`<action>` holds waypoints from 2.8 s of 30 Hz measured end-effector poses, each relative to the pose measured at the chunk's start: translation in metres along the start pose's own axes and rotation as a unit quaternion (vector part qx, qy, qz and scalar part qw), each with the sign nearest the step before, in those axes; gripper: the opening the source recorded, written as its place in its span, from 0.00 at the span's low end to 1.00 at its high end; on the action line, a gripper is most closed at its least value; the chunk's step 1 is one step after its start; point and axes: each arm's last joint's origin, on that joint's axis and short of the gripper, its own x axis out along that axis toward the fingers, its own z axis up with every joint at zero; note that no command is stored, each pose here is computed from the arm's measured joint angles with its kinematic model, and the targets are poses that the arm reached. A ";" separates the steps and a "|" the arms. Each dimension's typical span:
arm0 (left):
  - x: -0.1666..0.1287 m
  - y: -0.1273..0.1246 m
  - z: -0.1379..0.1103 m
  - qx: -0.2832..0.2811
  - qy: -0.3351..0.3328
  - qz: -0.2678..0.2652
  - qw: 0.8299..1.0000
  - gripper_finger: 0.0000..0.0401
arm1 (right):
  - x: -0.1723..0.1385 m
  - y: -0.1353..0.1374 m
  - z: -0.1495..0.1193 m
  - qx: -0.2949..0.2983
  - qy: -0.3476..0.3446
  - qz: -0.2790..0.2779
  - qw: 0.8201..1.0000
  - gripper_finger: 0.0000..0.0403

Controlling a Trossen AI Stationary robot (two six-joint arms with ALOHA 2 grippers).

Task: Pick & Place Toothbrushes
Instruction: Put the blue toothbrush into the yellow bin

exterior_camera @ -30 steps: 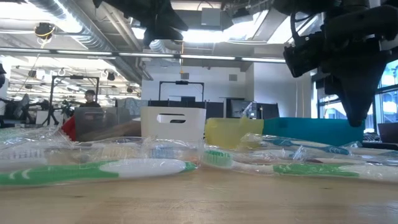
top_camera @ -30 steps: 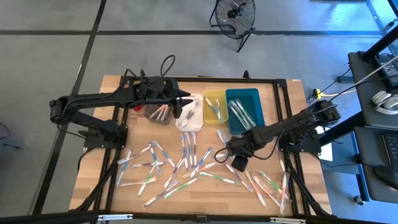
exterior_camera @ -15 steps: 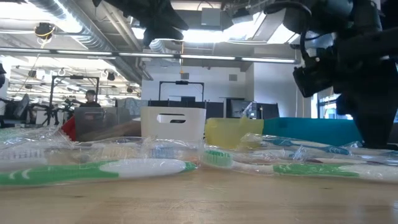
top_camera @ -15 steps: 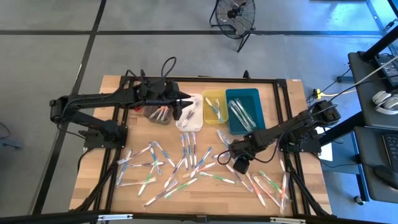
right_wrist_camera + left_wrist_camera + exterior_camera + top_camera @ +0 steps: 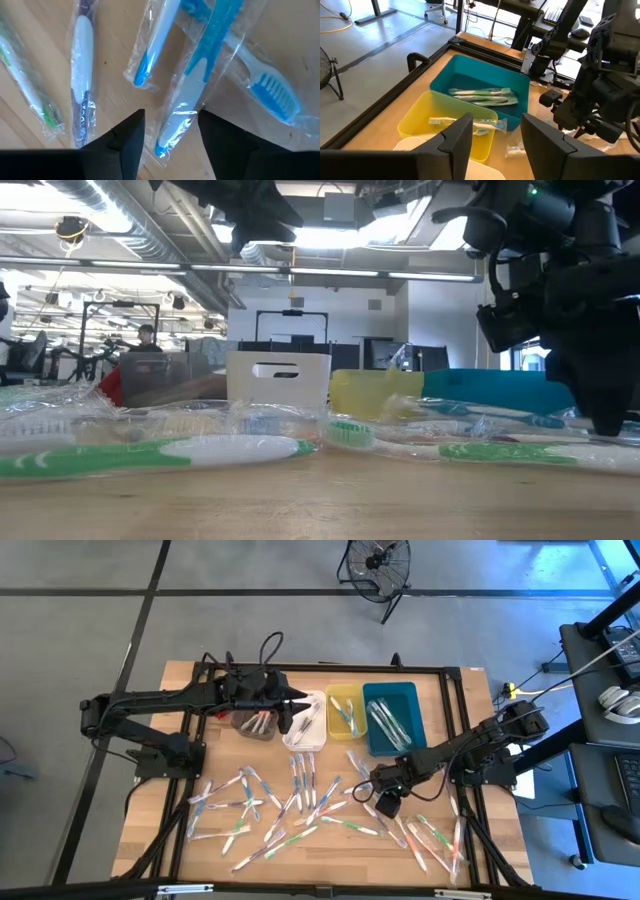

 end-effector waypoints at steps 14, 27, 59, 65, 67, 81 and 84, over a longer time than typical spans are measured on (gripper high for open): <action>0.000 0.000 0.000 0.000 0.001 0.000 1.000 0.40 | 0.001 -0.003 -0.001 0.002 0.003 -0.013 1.000 0.06; 0.002 0.000 -0.010 0.002 0.019 0.001 1.000 0.39 | -0.009 0.006 0.004 0.004 -0.004 -0.028 1.000 0.06; -0.014 -0.086 -0.035 0.065 0.032 -0.089 0.993 0.39 | -0.151 0.000 0.069 0.017 -0.012 -0.119 0.993 0.06; -0.019 -0.098 -0.039 0.079 0.024 -0.076 0.994 0.39 | -0.158 -0.024 0.088 0.043 -0.008 -0.079 0.996 0.06; -0.020 -0.099 -0.040 0.082 0.022 -0.071 0.994 0.39 | -0.158 -0.030 0.095 0.045 -0.008 -0.064 0.997 0.06; -0.021 -0.101 -0.041 0.097 0.020 -0.068 0.993 0.39 | -0.150 -0.043 0.154 0.031 0.023 -0.050 0.998 0.06; -0.021 -0.102 -0.041 0.097 0.020 -0.069 0.993 0.39 | -0.155 -0.044 0.165 0.047 0.059 -0.065 0.995 0.06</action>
